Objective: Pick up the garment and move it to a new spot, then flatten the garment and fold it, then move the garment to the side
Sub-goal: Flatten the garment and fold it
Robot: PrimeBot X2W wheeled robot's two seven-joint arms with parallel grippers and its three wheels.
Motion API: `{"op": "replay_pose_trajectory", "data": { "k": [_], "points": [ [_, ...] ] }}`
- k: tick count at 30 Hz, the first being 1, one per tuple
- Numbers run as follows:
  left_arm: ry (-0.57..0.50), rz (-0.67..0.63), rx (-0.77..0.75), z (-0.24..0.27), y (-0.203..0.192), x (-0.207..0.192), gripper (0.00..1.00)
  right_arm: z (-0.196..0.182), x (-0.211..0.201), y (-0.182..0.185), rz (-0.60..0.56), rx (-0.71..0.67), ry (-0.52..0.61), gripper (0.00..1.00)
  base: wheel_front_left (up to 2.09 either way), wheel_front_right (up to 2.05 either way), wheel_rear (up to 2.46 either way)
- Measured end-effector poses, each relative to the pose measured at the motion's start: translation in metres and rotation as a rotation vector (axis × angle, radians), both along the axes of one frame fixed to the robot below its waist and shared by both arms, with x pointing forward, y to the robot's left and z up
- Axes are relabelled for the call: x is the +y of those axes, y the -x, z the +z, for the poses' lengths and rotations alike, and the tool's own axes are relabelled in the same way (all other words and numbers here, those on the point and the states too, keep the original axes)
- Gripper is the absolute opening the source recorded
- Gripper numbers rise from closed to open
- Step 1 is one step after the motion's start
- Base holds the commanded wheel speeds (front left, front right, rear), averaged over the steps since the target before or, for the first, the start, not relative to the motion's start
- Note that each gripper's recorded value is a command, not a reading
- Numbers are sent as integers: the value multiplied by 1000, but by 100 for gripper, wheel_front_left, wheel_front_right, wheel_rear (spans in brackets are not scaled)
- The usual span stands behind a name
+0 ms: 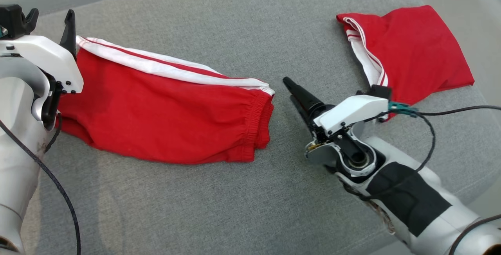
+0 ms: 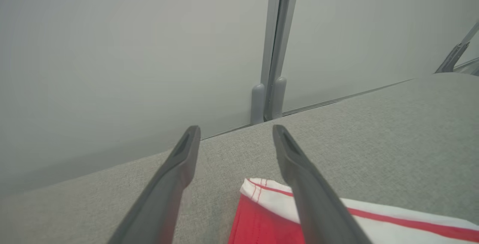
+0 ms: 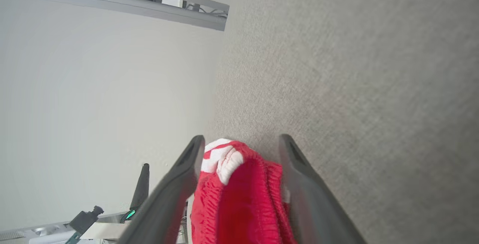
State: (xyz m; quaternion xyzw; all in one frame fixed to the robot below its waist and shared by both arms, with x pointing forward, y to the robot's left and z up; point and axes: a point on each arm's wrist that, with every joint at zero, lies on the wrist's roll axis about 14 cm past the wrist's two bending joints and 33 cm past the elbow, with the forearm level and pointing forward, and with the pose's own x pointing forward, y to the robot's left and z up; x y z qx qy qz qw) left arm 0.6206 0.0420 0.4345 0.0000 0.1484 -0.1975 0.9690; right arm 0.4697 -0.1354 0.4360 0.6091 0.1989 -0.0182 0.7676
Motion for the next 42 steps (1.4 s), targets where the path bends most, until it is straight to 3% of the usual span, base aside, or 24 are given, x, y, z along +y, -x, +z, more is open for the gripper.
{"op": "replay_pose_trajectory", "data": {
  "k": [4,8,11,17,23,29,38,42],
  "points": [
    [16,11,-76,27,2,6,100,21,-21,-3,6,-93,168,100,0,0,0],
    [32,-1,-160,57,7,8,100,51,-42,-11,60,-230,417,100,0,0,0],
    [56,1,-222,81,13,12,100,87,-67,-23,30,-352,574,100,0,0,0],
    [113,47,-398,137,37,34,100,116,-61,-14,49,-542,807,100,0,0,0],
    [139,131,-487,152,90,67,100,119,-46,10,2,-631,877,100,0,0,0],
    [123,230,-526,149,147,99,100,109,-23,31,27,-663,951,100,0,0,0],
    [170,383,-493,129,217,131,100,94,6,51,77,-665,968,100,0,0,0],
    [134,408,-444,106,237,137,100,81,17,56,121,-649,981,100,0,0,0]
  ]
}}
